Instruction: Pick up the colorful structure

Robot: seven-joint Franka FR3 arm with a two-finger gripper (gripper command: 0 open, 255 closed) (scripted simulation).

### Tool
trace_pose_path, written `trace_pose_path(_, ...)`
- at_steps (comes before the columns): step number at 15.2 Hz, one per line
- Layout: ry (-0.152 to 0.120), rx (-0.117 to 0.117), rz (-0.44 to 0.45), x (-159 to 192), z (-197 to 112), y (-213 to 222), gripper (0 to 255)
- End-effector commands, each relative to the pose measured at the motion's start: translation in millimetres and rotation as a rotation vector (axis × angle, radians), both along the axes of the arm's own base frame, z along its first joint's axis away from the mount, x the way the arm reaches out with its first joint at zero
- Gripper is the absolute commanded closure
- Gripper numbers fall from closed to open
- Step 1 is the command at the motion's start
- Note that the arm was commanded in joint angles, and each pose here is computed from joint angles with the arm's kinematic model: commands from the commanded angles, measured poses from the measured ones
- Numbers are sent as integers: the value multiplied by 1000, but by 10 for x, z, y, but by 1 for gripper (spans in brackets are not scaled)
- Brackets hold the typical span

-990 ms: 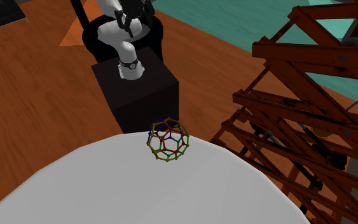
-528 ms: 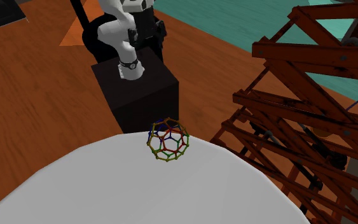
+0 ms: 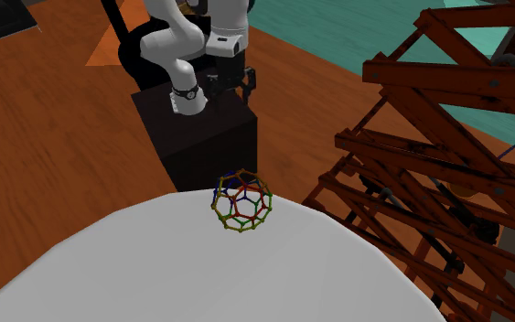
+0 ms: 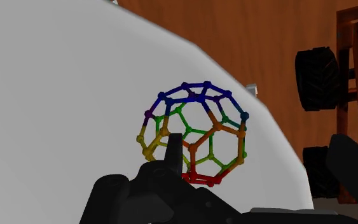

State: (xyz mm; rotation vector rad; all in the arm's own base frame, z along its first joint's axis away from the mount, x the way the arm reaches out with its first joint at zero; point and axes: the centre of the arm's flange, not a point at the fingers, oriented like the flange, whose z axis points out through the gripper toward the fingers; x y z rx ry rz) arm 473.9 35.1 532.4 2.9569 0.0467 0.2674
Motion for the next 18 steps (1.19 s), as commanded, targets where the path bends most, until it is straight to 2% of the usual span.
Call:
trace_pose_path(1,4,-37,-9,244,-183,2,0)
trace_pose_path(14,32,-277,-73,1671,-1255,-67,0)
trace_pose_path(15,34,-289,-76,1741,-1309,-79,0)
trace_pose_path(18,34,-289,-76,1741,-1467,-79,0)
